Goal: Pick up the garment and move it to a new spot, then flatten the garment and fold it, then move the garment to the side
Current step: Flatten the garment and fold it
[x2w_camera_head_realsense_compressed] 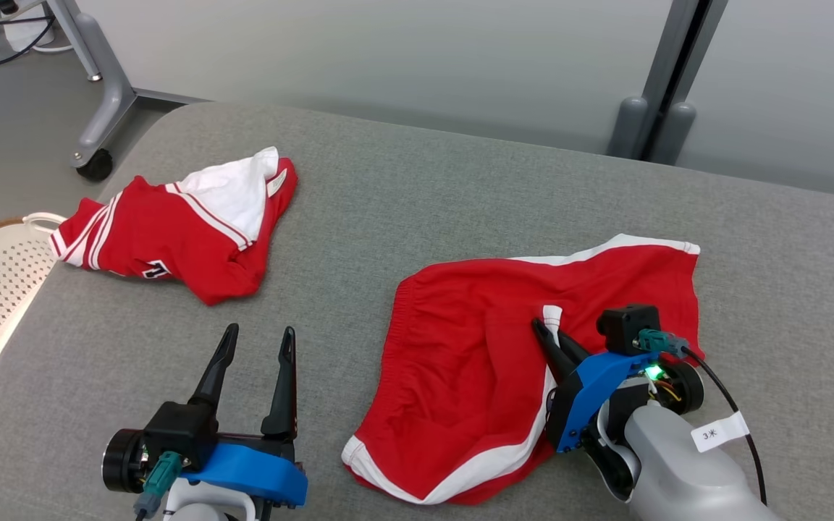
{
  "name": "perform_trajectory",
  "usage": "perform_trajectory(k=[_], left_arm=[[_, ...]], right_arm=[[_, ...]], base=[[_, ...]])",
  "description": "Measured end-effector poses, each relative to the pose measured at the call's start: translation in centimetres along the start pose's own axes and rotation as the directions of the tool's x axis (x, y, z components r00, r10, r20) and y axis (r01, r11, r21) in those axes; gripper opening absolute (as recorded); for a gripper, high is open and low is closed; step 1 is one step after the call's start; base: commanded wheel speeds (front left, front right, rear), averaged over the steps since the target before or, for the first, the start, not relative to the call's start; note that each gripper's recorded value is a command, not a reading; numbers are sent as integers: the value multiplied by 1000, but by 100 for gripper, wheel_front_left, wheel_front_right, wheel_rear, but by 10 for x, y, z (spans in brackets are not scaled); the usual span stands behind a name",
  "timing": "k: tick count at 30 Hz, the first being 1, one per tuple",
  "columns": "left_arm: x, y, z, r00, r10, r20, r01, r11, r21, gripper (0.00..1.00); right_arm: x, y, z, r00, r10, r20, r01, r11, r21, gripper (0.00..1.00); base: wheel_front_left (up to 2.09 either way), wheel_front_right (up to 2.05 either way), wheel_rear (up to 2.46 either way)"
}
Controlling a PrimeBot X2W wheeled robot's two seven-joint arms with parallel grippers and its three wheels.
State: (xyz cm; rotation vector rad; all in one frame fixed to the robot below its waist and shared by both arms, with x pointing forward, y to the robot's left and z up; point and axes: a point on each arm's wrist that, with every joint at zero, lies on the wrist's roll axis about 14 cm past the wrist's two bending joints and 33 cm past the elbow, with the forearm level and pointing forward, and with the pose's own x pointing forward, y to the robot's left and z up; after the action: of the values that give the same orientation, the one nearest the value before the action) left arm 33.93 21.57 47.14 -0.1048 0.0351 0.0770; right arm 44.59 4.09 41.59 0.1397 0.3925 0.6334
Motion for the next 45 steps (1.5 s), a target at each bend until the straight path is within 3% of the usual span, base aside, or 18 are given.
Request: perform_trajectory(k=[9, 18, 24, 31, 32, 33, 39, 45], left_arm=[[7, -18, -7, 998, -55, -18, 55, 998, -9, 100], [24, -61, -10, 983, -185, -21, 184, 983, -19, 100], [32, -80, -9, 971, -239, -16, 238, 971, -23, 100], [36, -89, -10, 965, -263, -17, 262, 965, -25, 100], [35, -89, -10, 965, -263, -19, 262, 965, -24, 100], [35, -89, -10, 965, -263, -19, 263, 965, -24, 100], [36, -88, -8, 965, -263, -13, 262, 965, -17, 100], [31, -86, -4, 966, -259, -1, 259, 966, -15, 100]], right_arm=[[-19, -19, 32, 989, -51, 138, 52, 999, -3, 0], [-93, -71, 31, 938, -224, 263, 216, 975, 60, 0], [-144, -99, 6, 890, -372, 265, 334, 926, 175, 0], [-187, -118, -30, 823, -525, 216, 448, 834, 320, 0], [-191, -120, -33, 814, -541, 210, 461, 822, 334, 14], [-195, -122, -36, 808, -552, 204, 469, 814, 343, 100], [-208, -132, -21, 765, -591, 256, 500, 795, 344, 100], [-218, -131, 16, 733, -571, 370, 507, 821, 261, 100]], base=[[0, 0, 0], [0, 0, 0], [0, 0, 0], [0, 0, 0], [0, 0, 0], [0, 0, 0], [0, 0, 0], [0, 0, 0]])
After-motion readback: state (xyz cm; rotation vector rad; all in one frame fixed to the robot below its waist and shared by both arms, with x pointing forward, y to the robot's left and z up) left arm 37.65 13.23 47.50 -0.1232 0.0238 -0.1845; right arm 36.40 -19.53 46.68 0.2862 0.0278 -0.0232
